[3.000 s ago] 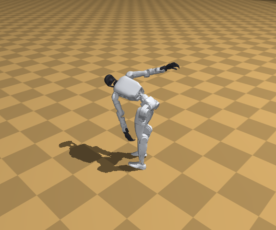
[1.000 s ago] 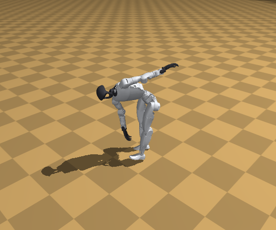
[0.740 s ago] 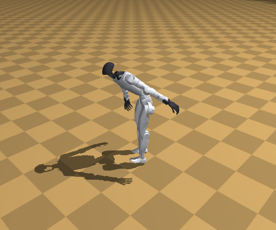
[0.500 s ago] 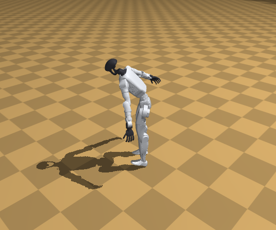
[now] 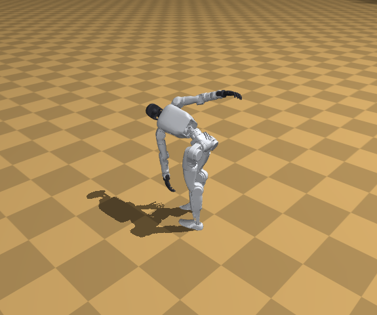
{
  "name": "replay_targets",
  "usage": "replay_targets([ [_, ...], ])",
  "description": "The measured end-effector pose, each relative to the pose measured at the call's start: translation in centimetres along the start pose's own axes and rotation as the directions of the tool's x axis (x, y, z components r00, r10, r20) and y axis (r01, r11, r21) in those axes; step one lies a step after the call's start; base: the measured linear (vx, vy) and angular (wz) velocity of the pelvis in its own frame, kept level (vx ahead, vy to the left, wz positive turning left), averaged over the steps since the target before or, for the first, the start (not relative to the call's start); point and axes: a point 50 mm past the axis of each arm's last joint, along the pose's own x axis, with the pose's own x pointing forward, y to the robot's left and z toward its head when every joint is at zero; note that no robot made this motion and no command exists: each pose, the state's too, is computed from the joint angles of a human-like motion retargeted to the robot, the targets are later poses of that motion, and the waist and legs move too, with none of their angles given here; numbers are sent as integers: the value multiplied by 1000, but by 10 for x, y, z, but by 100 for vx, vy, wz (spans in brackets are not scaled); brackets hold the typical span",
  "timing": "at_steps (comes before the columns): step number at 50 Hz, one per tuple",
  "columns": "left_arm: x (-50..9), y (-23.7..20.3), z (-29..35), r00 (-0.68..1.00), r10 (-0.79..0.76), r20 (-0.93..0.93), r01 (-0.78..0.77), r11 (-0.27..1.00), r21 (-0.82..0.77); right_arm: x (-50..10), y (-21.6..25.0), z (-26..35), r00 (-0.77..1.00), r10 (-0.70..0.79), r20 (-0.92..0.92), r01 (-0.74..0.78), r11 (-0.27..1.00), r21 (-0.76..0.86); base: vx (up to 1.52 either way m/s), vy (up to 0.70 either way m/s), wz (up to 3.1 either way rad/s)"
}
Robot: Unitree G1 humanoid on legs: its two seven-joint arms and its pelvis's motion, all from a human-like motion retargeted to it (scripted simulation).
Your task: In place motions
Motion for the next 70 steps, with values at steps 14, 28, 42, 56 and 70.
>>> replay_targets([
  [14, 0, -61, -4, 989, -118, -84, 133, 971, 198, -14, -72, -22, 854, -520, -22, 506, 818, 275, 3, 2, 38],
  [28, -15, -43, -108, 958, -76, -277, 156, 948, 278, -20, -88, -23, 837, -545, -47, 526, 778, 344, 7, -19, 18],
  [42, -297, 84, -383, 168, 280, -945, 393, 860, 325, -58, -141, 66, 799, -528, 288, 418, 832, 364, 35, -3, 63],
  [56, -522, 176, -354, -410, 483, -774, 165, 873, 458, -56, -132, 78, 770, -512, 381, 479, 858, 186, 38, -16, 145],
  [70, -489, 91, -395, -333, 361, -871, 157, 932, 327, -149, -175, 185, 529, -585, 614, 391, 811, 436, 7, -46, 120],
])
